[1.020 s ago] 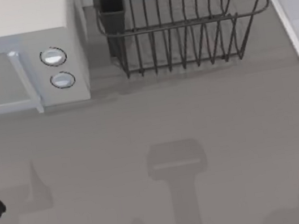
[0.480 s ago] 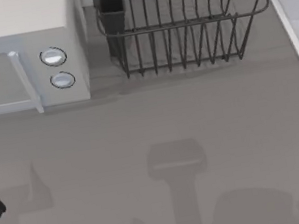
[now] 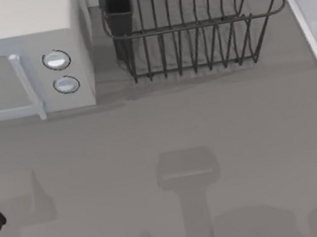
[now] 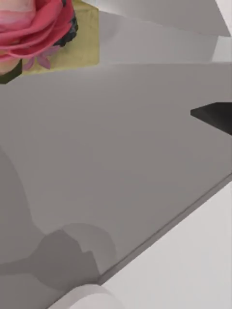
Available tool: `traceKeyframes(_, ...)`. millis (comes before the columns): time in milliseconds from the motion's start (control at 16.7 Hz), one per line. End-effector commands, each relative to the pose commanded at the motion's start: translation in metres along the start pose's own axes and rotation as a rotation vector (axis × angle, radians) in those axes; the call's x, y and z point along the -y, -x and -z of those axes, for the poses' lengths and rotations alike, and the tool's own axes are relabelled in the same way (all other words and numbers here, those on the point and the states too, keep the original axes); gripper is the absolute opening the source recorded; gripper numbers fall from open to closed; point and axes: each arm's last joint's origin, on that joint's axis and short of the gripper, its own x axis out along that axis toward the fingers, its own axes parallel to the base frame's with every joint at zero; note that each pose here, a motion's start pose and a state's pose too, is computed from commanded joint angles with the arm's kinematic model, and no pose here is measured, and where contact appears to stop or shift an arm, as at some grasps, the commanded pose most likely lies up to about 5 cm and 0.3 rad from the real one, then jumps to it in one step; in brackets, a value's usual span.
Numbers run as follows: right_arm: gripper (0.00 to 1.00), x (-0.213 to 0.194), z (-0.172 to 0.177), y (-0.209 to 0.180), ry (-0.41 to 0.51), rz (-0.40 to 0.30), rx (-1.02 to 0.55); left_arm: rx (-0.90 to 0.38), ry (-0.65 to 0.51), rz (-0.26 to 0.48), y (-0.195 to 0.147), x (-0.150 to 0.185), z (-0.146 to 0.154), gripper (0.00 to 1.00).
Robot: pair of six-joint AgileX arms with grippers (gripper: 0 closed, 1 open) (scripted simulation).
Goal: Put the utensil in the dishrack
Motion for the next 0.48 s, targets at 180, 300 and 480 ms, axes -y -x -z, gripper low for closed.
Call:
traceKeyframes(180, 0.00, 0.005, -0.021, 0.009, -0.005, 0.139, -0.036, 0.000, 0.000, 0.000, 0.000, 0.000, 0.000, 1.00)
traceKeyframes(300, 0.00, 0.009, -0.047, 0.015, -0.018, 0.281, -0.047, 0.000, 0.000, 0.000, 0.000, 0.000, 0.000, 1.00)
traceKeyframes(480, 0.00, 0.007, -0.104, 0.022, -0.054, 0.515, 0.005, 0.000, 0.000, 0.000, 0.000, 0.000, 0.000, 1.00)
